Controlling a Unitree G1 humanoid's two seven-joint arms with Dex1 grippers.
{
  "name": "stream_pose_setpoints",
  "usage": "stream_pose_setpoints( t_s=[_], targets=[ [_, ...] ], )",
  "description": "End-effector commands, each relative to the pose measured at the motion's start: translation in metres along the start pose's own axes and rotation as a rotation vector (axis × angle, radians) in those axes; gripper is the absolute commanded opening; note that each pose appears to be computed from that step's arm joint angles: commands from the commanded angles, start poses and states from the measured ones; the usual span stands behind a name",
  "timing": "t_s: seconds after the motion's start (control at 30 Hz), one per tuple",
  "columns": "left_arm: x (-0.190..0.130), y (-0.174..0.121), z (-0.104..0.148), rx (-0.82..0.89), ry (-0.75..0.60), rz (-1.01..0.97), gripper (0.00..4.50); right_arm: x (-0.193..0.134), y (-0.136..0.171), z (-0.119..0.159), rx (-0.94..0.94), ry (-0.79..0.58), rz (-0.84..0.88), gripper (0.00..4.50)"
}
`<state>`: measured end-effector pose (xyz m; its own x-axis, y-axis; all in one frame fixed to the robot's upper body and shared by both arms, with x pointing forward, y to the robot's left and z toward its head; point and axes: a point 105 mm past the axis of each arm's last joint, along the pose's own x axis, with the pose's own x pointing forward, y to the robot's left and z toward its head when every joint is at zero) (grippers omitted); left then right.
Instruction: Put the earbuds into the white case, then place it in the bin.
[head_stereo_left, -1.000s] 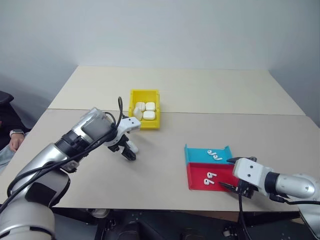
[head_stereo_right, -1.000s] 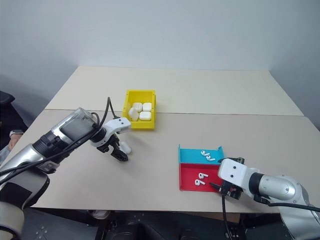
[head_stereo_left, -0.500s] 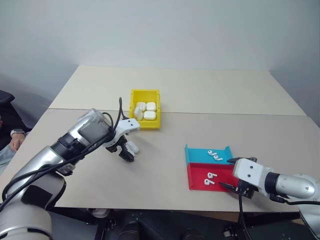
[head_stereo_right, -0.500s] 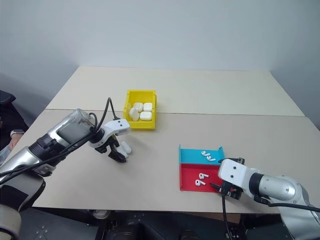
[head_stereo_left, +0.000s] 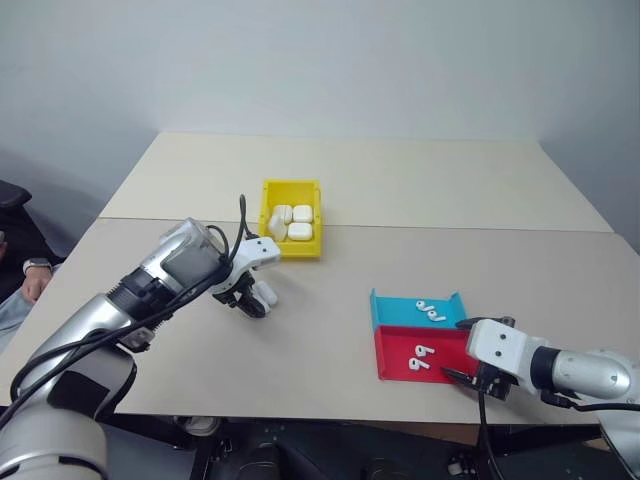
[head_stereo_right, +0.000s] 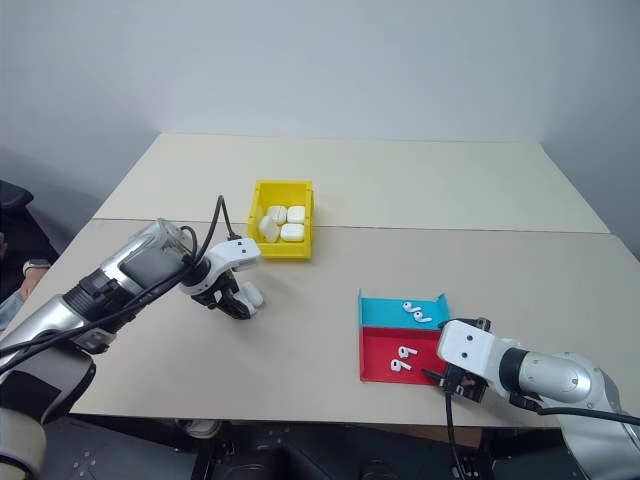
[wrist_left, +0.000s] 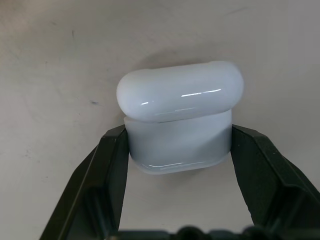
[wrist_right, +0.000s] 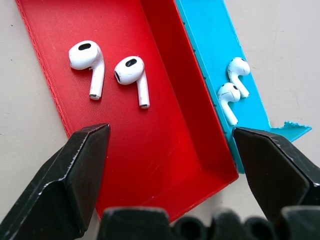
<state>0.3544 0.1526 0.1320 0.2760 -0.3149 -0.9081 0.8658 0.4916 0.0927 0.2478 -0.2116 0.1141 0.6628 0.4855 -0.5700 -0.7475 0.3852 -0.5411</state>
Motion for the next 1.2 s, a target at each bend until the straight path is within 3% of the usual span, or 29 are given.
stream_pose_setpoints(
  t_s=[0.03, 0.17, 0.33, 0.47, 0.7, 0.8, 0.9, 1.07, 1.2],
  targets=[
    [-0.007, 0.002, -0.002, -0.001, -0.013, -0.001, 2.79, -0.002, -0.004, 0.007, -0.034, -0.008, -0.012, 4.50],
    [-0.014, 0.006, -0.004, -0.023, -0.048, 0.001, 2.79, -0.002, -0.007, 0.008, -0.037, -0.009, -0.016, 4.50],
    [-0.051, 0.002, -0.013, 0.052, -0.152, -0.042, 2.79, -0.011, -0.011, 0.020, -0.053, -0.041, -0.018, 4.50],
    [-0.078, -0.006, -0.014, 0.166, -0.400, -0.059, 2.79, -0.020, -0.014, 0.038, -0.069, -0.092, 0.004, 4.50],
    [-0.084, -0.036, -0.008, 0.336, -0.879, -0.054, 2.79, -0.032, -0.021, 0.061, -0.091, -0.091, 0.116, 4.50],
    [-0.080, -0.048, -0.003, 0.327, -0.964, -0.040, 2.79, -0.038, -0.018, 0.064, -0.128, -0.028, 0.193, 4.50],
    [-0.077, -0.060, 0.011, 0.283, -1.150, 0.064, 2.79, -0.046, -0.012, 0.069, -0.200, 0.021, 0.293, 4.50],
    [-0.067, -0.095, 0.023, 0.429, -1.332, 0.094, 2.79, -0.046, -0.011, 0.069, -0.204, 0.074, 0.426, 4.50],
    [-0.056, -0.114, 0.023, 0.500, -1.387, 0.055, 2.79, -0.031, -0.012, 0.065, -0.264, 0.111, 0.460, 3.50]
  ],
)
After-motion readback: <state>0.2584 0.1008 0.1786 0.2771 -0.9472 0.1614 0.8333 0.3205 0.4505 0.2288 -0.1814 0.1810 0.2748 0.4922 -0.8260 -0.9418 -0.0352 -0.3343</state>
